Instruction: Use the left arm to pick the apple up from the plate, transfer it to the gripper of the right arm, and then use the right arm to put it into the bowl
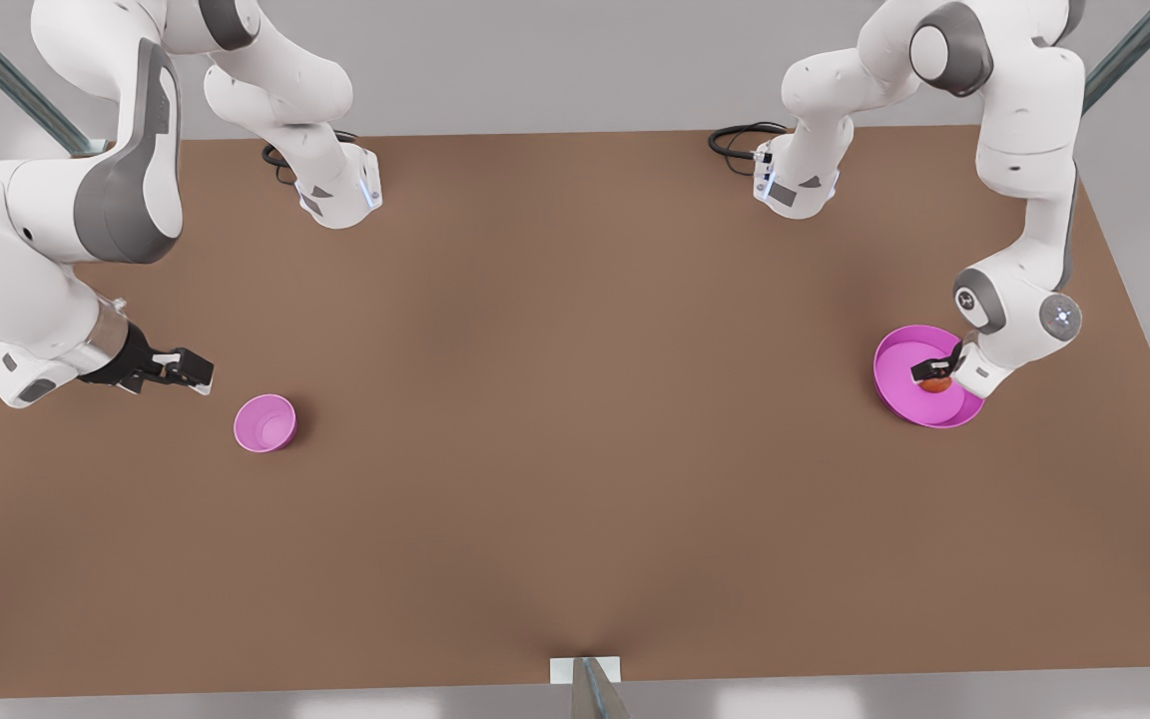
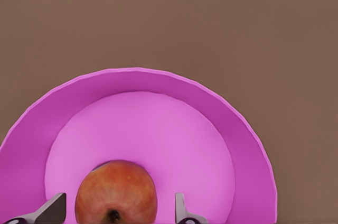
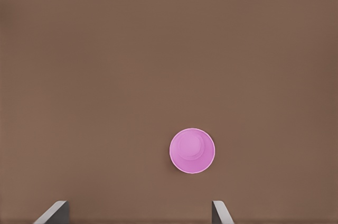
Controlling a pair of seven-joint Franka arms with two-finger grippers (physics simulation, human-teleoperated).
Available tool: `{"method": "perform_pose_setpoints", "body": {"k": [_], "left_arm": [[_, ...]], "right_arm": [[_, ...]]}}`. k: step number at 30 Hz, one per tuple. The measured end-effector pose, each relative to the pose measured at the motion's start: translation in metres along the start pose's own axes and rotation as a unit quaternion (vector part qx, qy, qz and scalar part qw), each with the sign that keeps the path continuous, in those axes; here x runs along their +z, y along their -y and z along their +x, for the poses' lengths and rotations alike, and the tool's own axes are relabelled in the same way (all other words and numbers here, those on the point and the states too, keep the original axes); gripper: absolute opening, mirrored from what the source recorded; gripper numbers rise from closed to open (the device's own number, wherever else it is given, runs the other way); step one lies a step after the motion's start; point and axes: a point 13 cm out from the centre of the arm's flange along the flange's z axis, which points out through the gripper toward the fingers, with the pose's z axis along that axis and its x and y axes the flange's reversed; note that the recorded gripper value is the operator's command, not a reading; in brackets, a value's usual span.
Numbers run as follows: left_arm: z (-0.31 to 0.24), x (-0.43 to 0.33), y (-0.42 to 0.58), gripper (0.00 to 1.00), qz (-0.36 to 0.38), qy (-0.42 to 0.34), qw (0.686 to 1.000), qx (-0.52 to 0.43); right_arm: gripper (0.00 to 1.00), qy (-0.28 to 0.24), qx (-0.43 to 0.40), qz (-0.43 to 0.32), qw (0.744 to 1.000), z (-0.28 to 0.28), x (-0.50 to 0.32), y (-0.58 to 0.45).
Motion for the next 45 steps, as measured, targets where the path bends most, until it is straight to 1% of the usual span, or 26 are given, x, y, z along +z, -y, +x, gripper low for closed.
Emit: {"method": "perform_pose_setpoints", "body": {"k": [8,10,12,15,20,25,38,39,40,42,45], "left_arm": [[0.0,0.012,-0.006,0.99,-0.004,0.001,1.0,0.019],[0.0,0.013,-0.005,0.96,-0.004,0.002,1.0,0.023],[-0.001,0.013,-0.005,0.85,-0.004,0.003,1.0,0.027],[-0.001,0.013,-0.006,0.82,-0.005,0.004,0.999,0.032],[-0.001,0.015,-0.006,0.82,-0.005,0.003,0.999,0.039],[0.0,0.019,-0.005,0.74,-0.005,0.0,0.999,0.044],[-0.002,0.018,-0.005,0.7,-0.007,0.001,0.999,0.05],[-0.006,0.011,-0.005,0.7,-0.008,0.007,0.999,0.05],[-0.019,-0.008,-0.005,0.67,-0.011,0.025,0.998,0.053],[-0.059,-0.068,0.001,0.67,-0.019,0.07,0.995,0.066],[-0.11,-0.132,0.051,0.65,-0.014,0.106,0.988,0.113]], "right_arm": [[1.0,0.001,0.001,0.0,1.0,0.002,-0.006,0.007],[1.0,0.0,0.0,0.0,1.0,0.003,-0.006,0.008],[1.0,-0.001,-0.002,0.0,1.0,0.003,-0.006,0.008],[1.0,-0.003,-0.005,0.0,1.0,0.004,-0.005,0.006],[1.0,-0.005,-0.007,0.0,1.0,0.004,-0.005,0.007],[1.0,-0.006,-0.009,0.0,1.0,0.005,-0.004,0.007],[1.0,-0.006,-0.014,0.001,1.0,0.004,-0.003,0.008],[1.0,-0.006,-0.014,0.0,1.0,0.004,-0.003,0.008],[1.0,-0.006,-0.014,0.001,1.0,0.004,-0.003,0.008],[1.0,-0.006,-0.015,0.001,1.0,0.004,-0.003,0.008],[1.0,-0.006,-0.016,0.001,1.0,0.004,-0.003,0.008]]}}
